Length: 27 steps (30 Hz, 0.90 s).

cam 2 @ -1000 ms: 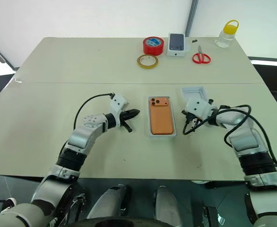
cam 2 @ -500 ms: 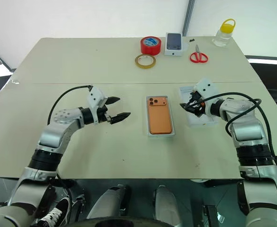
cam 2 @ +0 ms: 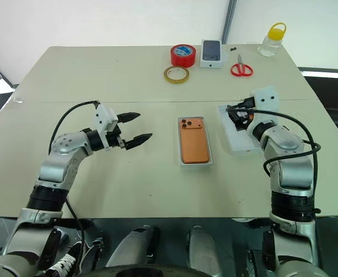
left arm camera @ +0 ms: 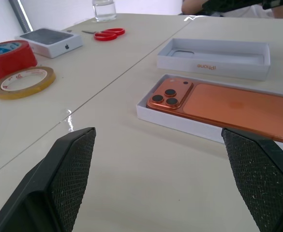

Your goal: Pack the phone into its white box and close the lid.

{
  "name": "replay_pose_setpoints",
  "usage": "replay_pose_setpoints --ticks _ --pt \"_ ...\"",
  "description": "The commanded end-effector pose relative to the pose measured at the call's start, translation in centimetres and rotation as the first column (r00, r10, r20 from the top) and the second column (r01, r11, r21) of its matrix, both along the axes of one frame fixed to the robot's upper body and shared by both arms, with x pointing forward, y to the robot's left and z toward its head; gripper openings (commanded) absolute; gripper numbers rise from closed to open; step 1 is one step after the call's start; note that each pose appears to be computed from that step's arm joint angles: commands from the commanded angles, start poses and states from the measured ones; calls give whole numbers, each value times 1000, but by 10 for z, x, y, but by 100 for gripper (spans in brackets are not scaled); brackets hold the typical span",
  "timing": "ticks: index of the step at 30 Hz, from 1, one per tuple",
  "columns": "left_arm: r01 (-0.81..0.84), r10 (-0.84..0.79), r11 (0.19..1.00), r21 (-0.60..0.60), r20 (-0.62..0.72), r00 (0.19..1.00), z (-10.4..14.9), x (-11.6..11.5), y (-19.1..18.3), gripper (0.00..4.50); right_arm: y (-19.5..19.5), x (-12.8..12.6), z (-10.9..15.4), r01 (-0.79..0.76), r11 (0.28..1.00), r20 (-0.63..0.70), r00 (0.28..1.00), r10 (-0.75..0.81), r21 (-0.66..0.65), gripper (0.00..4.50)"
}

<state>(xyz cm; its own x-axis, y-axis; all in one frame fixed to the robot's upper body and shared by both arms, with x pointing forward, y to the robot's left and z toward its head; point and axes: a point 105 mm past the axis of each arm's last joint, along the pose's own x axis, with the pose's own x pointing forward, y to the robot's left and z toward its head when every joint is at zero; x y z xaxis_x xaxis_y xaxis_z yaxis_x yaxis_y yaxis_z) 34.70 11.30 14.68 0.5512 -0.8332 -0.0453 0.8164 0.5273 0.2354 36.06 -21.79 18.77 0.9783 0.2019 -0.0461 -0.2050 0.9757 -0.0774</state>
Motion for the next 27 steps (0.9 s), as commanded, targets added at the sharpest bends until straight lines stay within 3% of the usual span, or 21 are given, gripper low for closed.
replay_pose_setpoints --ticks 1,2,4,13,19,27 --pt "23 -22 1000 -18 21 1000 11 2 -4 438 18 -9 15 -136 986 12 991 136 97 347" --pt "24 -24 999 -22 12 1000 11 2 -5 438 23 -13 15 -183 971 7 983 184 152 347" --pt "33 -33 999 -13 22 999 10 1 -5 438 22 -16 2 -181 983 -73 981 182 21 347" --pt "101 -102 995 19 63 993 11 -22 15 438 14 -45 -39 -100 993 -353 933 72 -60 347" --pt "178 -182 982 59 79 980 11 -33 20 438 29 -33 -27 -146 984 -437 895 88 -102 347" --pt "245 -256 962 120 92 962 5 -36 19 438 31 -9 -39 -201 969 -606 792 73 -146 347"
